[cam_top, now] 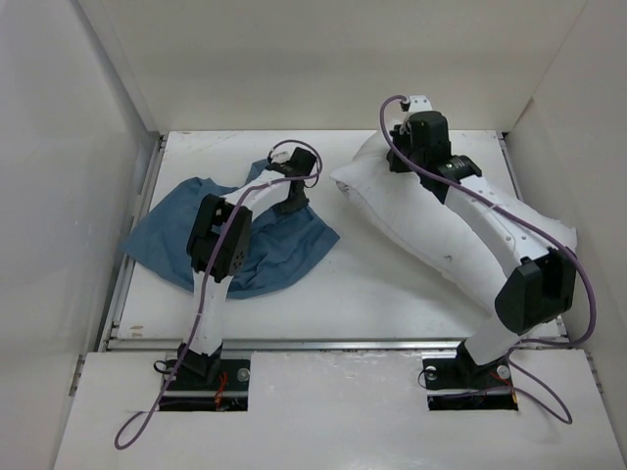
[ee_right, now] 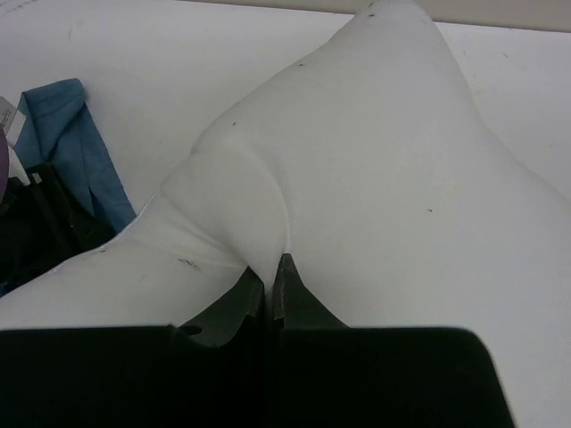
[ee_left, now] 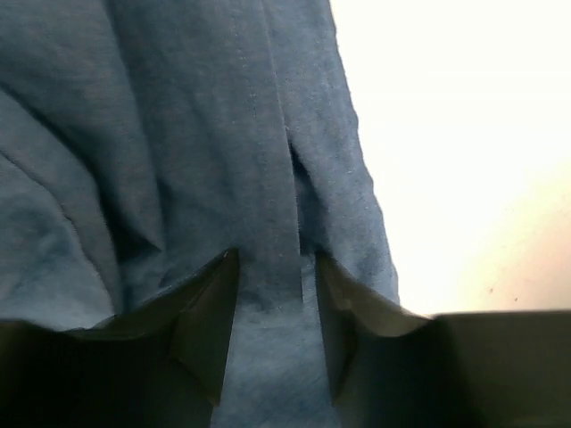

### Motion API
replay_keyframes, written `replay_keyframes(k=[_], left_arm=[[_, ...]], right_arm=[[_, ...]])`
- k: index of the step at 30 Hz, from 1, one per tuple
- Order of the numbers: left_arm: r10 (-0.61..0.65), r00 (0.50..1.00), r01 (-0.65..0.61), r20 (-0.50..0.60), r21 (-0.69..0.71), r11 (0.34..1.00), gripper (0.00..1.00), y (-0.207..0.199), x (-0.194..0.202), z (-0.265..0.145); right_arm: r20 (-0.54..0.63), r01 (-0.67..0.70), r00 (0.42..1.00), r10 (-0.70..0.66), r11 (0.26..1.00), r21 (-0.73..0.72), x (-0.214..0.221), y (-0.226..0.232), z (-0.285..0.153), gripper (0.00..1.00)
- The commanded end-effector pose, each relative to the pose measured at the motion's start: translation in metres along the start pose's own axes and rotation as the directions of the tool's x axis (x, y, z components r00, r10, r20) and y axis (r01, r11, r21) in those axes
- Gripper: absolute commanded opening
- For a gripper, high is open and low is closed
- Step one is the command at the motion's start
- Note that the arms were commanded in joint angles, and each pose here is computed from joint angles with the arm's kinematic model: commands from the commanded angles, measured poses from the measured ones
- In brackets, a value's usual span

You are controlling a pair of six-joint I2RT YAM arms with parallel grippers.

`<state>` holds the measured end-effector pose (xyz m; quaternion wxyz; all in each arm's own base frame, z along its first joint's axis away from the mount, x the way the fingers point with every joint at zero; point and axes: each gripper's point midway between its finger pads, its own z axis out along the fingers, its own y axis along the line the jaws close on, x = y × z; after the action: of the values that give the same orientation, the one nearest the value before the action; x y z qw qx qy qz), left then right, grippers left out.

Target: Put the pillow into the pillowcase

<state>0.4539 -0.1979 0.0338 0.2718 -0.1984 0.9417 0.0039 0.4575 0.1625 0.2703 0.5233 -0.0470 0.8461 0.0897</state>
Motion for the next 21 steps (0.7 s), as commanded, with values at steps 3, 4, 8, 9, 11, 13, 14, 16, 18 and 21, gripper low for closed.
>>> replay_keyframes(k=[3, 4, 8, 9, 11, 13, 14, 16, 18, 21], left_arm=[[0.008, 0.999, -0.006, 0.053, -0.022, 1.000, 0.00, -0.002, -0.024, -0.028], [0.016, 0.997, -0.014, 0.071, -0.021, 1.000, 0.00, -0.001, -0.029, -0.034], [0.021, 0.987, -0.029, 0.158, 0.048, 0.998, 0.00, 0.006, -0.052, -0.085], [0.037, 0.985, -0.048, 0.169, 0.064, 0.997, 0.00, 0.008, -0.046, -0.090], [0.066, 0.975, -0.089, 0.213, 0.102, 0.991, 0.00, 0.010, -0.048, -0.113], [0.070, 0.959, -0.123, 0.274, 0.181, 0.976, 0.00, 0.008, -0.047, -0.148], [0.071, 0.956, -0.135, 0.286, 0.211, 0.968, 0.00, 0.009, -0.048, -0.157], [0.070, 0.945, -0.167, 0.320, 0.287, 0.943, 0.00, 0.008, -0.047, -0.186], [0.070, 0.932, -0.190, 0.356, 0.314, 0.930, 0.00, 0.008, -0.050, -0.205], [0.093, 0.907, -0.256, 0.410, 0.365, 0.895, 0.00, 0.009, -0.048, -0.236]], right_arm=[[0.076, -0.034, 0.997, 0.034, 0.999, 0.007, -0.019, -0.001, -0.013, 0.00], [0.085, -0.036, 0.996, 0.035, 0.999, 0.005, -0.022, -0.001, -0.016, 0.00], [0.080, -0.035, 0.996, 0.034, 0.999, 0.006, -0.015, -0.004, -0.025, 0.00], [0.105, -0.028, 0.994, 0.028, 1.000, 0.002, -0.021, -0.004, -0.033, 0.00], [0.110, -0.028, 0.994, 0.028, 1.000, 0.001, -0.016, -0.006, -0.038, 0.00], [0.155, -0.033, 0.987, 0.036, 0.999, -0.020, -0.025, -0.004, -0.050, 0.00], [0.163, -0.030, 0.986, 0.038, 0.998, -0.048, -0.025, 0.000, -0.054, 0.00], [0.185, -0.039, 0.981, 0.055, 0.995, -0.088, -0.023, 0.005, -0.064, 0.00], [0.170, -0.035, 0.984, 0.052, 0.994, -0.106, -0.011, 0.006, -0.066, 0.00], [0.181, -0.046, 0.981, 0.063, 0.994, -0.100, -0.008, 0.003, -0.073, 0.00]])
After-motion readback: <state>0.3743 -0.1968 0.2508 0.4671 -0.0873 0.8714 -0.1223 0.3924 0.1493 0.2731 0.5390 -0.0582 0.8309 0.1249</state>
